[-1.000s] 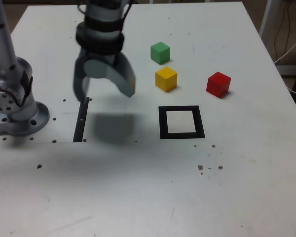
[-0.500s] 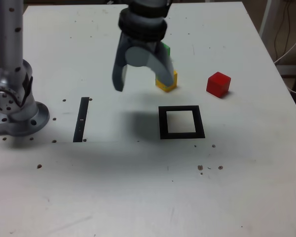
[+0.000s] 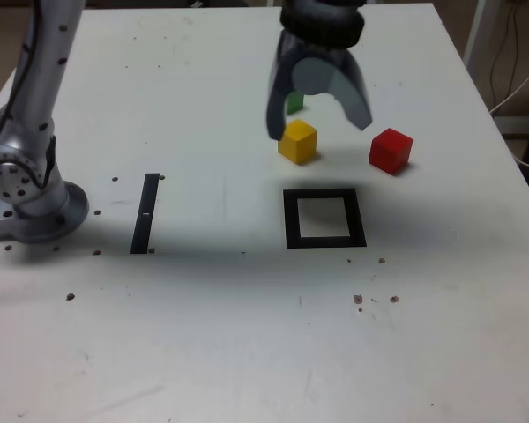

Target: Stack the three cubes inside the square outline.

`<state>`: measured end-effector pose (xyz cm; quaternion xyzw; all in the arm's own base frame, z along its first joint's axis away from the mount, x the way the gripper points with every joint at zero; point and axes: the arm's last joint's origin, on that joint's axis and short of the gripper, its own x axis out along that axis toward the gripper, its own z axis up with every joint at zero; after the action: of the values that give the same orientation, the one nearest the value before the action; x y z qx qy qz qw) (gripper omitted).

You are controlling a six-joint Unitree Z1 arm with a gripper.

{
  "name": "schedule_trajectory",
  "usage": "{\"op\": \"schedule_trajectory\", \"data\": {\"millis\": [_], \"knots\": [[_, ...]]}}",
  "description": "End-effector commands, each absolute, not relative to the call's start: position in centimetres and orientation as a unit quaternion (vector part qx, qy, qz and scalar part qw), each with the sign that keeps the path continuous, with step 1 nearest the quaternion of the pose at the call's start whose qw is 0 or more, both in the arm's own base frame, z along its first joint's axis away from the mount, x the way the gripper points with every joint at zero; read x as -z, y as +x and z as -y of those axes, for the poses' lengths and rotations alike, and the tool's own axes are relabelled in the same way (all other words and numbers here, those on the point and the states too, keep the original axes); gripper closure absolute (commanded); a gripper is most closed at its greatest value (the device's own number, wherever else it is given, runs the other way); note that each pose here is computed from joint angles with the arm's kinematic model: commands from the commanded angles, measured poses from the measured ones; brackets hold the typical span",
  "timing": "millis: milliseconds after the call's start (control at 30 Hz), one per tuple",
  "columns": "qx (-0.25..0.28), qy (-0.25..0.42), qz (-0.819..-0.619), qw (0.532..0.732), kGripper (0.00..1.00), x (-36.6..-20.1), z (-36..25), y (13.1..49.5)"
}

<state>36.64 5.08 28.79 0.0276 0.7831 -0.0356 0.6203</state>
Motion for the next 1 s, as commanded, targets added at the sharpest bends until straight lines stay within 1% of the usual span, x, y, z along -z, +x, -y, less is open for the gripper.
{"op": "schedule_trajectory", "data": {"millis": [0,267,533,967], "knots": [[0.037,0.029,-0.785,0.618,0.01,-28.8,-5.7,37.3],[0.047,0.038,-0.775,0.629,0.0,-28.8,-7.2,40.5],[0.063,0.05,-0.764,0.64,0.0,-27.7,-8.4,43.1],[0.072,0.054,-0.751,0.655,0.0,-26.1,-10.6,45.3]]}}
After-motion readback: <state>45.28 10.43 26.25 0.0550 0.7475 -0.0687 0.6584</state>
